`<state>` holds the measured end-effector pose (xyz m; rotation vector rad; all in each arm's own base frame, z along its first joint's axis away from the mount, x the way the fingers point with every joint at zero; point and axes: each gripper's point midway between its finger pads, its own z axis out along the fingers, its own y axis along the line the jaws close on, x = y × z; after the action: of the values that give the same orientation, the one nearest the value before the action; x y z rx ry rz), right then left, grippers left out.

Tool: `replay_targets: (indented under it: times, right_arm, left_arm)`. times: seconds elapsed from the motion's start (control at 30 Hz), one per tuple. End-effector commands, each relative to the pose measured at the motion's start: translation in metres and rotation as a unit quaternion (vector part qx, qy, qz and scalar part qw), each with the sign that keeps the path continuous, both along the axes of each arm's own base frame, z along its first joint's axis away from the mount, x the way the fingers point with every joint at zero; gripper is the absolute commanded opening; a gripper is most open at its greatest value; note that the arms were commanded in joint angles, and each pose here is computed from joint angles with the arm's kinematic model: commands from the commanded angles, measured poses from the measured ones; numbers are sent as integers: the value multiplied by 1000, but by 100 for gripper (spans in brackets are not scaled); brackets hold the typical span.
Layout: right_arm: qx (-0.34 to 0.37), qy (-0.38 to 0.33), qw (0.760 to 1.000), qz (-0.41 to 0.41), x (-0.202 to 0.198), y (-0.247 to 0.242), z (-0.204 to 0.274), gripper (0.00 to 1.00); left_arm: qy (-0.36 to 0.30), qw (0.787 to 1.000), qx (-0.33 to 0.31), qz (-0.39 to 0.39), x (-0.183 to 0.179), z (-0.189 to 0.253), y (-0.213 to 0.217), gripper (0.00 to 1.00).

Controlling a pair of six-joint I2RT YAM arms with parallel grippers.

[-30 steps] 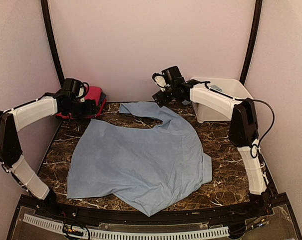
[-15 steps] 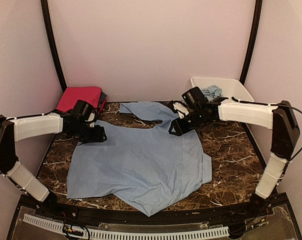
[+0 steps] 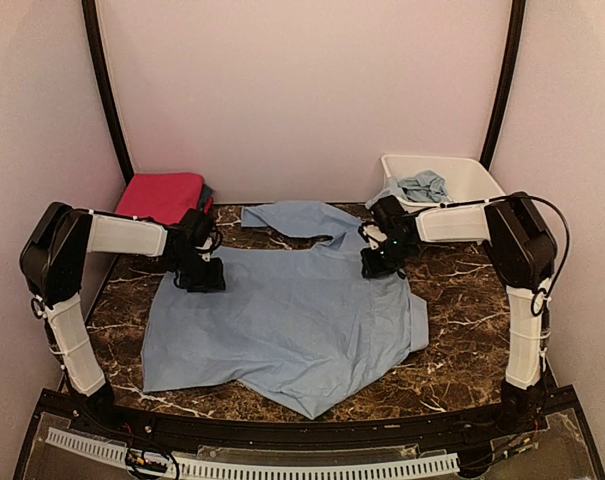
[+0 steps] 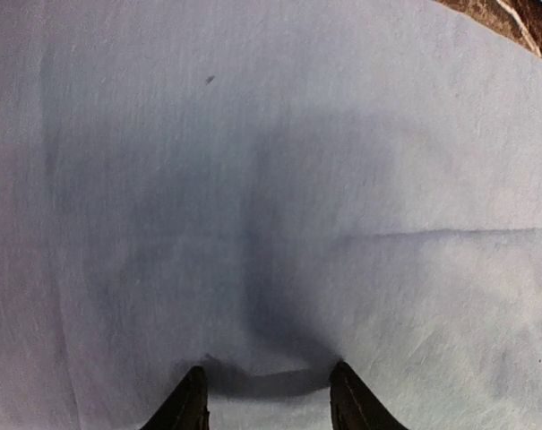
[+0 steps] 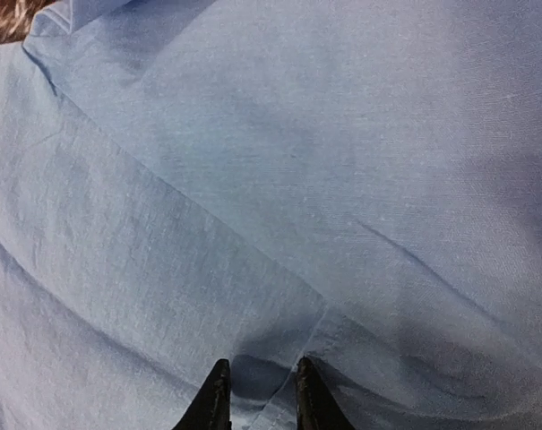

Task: Fold and stack the mixed laundry pile
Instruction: Flatten out the crumpled shirt at the center of the board, then adjust the flattened shirt at the center of the board.

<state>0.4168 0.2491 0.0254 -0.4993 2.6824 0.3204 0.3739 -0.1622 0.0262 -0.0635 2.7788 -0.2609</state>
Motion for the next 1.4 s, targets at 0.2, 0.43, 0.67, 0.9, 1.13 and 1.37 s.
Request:
replay_targets:
  times: [0.2, 0.43, 0.67, 0.9, 1.13, 1.37]
  right_arm:
    - [-9, -45, 999, -2, 75, -8, 35, 29]
    - [122, -119, 982, 78, 5, 31, 160, 46]
    - [147, -91, 983, 59, -68, 2, 162, 47]
    - [119, -46, 992, -7, -105, -39, 111, 45]
    - [102, -31, 991, -81, -109, -84, 82, 48]
    - [93, -22, 985, -144, -101, -119, 60, 55]
  left_arm:
    - [-73, 997, -16, -27, 82, 35, -18, 56]
    - [-189, 962, -37, -195, -9, 125, -91, 64]
    - [-233, 858, -84, -450, -175, 110, -184, 57]
    - [-194, 789, -14, -583, -242, 45, -224, 49]
    - [-182, 767, 3, -616, -254, 10, -247, 48]
    - [-212, 758, 51, -615, -241, 4, -251, 50]
